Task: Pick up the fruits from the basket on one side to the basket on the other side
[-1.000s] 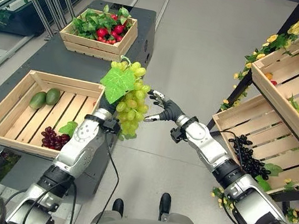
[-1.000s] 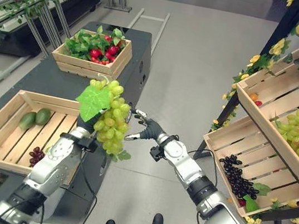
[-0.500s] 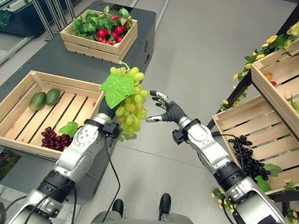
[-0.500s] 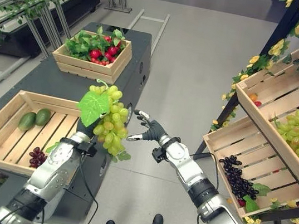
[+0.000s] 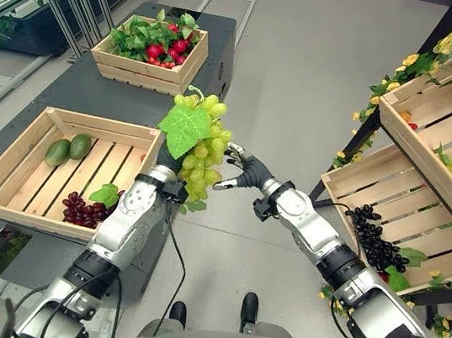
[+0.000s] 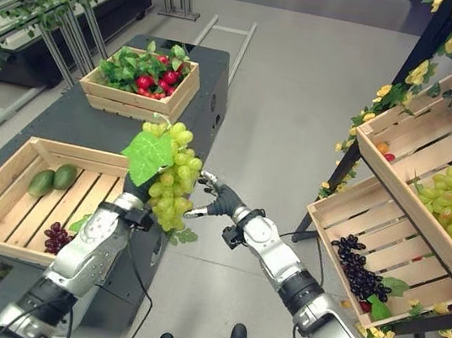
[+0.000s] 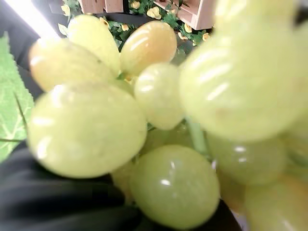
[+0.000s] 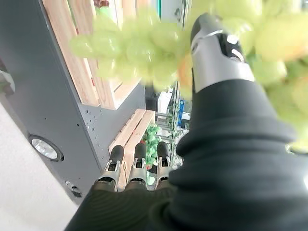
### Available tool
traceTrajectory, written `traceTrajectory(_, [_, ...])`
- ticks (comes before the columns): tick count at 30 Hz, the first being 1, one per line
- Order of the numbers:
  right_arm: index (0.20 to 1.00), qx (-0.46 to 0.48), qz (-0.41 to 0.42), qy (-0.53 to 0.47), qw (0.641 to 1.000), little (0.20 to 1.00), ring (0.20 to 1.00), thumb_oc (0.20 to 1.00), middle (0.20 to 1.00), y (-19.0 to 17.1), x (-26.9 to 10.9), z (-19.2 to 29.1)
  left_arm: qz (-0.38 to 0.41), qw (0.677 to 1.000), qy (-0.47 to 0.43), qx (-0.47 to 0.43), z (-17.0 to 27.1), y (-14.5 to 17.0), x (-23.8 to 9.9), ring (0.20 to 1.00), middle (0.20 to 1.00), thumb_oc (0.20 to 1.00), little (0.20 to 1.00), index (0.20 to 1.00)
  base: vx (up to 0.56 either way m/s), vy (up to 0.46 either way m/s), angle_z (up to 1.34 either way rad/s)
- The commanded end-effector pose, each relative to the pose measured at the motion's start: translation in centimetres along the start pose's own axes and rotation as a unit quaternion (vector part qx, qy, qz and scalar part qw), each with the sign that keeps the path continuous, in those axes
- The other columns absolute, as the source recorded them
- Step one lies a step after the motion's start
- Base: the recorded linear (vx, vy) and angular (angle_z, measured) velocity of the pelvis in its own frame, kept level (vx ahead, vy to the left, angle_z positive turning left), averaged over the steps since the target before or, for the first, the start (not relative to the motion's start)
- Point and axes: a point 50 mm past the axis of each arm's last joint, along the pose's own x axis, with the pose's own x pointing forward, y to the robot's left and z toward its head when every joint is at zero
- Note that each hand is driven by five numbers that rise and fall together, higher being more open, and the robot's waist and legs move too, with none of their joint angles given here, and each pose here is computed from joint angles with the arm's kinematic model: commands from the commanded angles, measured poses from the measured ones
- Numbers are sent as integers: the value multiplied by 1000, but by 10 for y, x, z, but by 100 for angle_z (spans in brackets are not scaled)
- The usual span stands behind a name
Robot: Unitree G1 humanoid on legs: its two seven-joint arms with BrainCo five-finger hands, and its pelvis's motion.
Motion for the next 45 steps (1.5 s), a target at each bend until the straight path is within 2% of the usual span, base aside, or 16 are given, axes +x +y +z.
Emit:
traceTrajectory(1, [1000, 10, 10, -82, 997, 1000, 1000, 1000, 1000, 7, 25, 45, -59, 997, -57, 6, 22, -28, 27, 200, 200, 200, 200, 200, 0, 0, 0])
traceTrajectory(17, [1000, -4, 46, -87, 995, 1000, 1000, 1000, 1000, 33, 40, 55, -102, 993, -65, -14, 25, -58, 38, 200, 200, 200, 200, 200, 0, 0, 0])
traceTrajectory(26, [1000, -10, 52, -93, 994, 1000, 1000, 1000, 1000, 39, 46, 62, -117, 991, -48, -40, 16, -67, 33, 200, 200, 200, 200, 200, -2, 1, 2])
traceTrajectory(27, [940, -10, 52, -92, 994, 940, 940, 940, 940, 39, 46, 61, -118, 991, -45, -40, 15, -68, 32, 200, 200, 200, 200, 200, 0, 0, 0])
traceTrajectory(28, [476, -11, 50, -90, 995, 476, 476, 476, 476, 39, 46, 61, -120, 991, -42, -40, 13, -68, 31, 200, 200, 200, 200, 200, 0, 0, 0])
traceTrajectory(29, [200, -12, 48, -90, 995, 200, 200, 200, 200, 38, 45, 61, -119, 991, -40, -41, 13, -68, 31, 200, 200, 200, 200, 200, 0, 0, 0])
traceTrajectory(45, [200, 4, 45, -89, 995, 200, 200, 200, 200, 39, 43, 55, -100, 993, -5, -58, -7, -62, 17, 200, 200, 200, 200, 200, 0, 0, 0])
